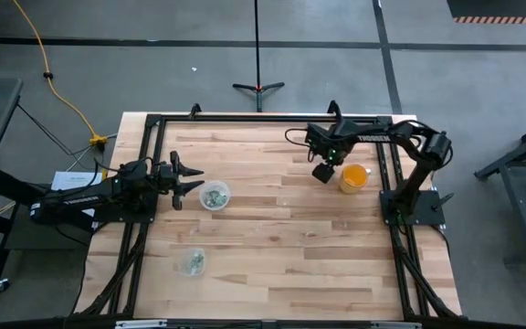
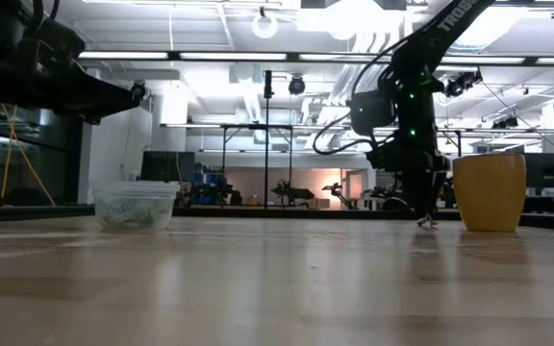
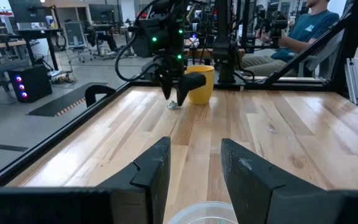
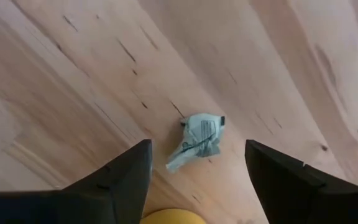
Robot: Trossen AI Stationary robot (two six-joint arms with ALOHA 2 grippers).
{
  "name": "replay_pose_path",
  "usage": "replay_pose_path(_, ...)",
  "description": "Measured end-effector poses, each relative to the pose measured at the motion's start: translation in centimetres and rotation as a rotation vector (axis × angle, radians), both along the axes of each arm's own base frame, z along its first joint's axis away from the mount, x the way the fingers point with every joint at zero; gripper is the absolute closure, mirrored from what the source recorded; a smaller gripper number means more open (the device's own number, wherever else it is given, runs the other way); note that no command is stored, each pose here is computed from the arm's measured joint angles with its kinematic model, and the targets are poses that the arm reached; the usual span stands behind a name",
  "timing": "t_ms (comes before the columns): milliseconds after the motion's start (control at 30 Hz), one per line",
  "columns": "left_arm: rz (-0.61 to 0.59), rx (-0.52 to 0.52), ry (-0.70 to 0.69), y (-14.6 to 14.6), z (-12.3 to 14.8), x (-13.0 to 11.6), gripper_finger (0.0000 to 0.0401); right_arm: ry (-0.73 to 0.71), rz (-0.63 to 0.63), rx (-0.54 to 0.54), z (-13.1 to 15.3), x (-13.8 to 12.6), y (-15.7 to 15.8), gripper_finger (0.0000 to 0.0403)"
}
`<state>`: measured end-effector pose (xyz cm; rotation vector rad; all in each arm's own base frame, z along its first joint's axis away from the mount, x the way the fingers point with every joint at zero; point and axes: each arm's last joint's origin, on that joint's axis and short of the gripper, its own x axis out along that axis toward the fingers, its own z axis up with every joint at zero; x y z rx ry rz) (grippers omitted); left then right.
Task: Pick and place Stevia / Truvia into bins
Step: Put the stevia packet in the top transparent container
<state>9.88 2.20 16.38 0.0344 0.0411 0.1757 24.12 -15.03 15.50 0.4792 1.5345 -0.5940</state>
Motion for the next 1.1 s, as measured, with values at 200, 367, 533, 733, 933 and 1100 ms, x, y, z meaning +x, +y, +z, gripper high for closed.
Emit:
replay_pose_path(200,0.017,0.004,0.005,0.05,-0.05,-0.01,0.0224,0.006,0.003,-0.001,-0.61,-0.32,0.17,0.0155)
replay_pose_path(367,0.018,0.003,0.005,0.05,-0.05,-0.01,0.0224,-0.028,0.010,-0.027,-0.98,-0.13,0.04,0.0155)
replay_pose_path(533,0.018,-0.001,0.005,0.05,-0.06,-0.01,0.0224,-0.018,0.011,-0.026,-1.04,-0.24,0.09,0.0157)
replay_pose_path(733,0.019,-0.001,0.005,0.05,-0.06,-0.01,0.0224,0.005,0.031,-0.010,-1.04,-0.45,0.23,0.0197)
replay_pose_path(933,0.020,-0.001,0.005,0.06,-0.06,-0.01,0.0224,-0.008,0.036,-0.001,-1.04,-0.38,0.22,0.0254)
replay_pose_path(1100,0.020,-0.001,0.005,0.06,-0.06,-0.01,0.0224,-0.021,0.039,-0.010,-1.04,-0.26,0.14,0.0302)
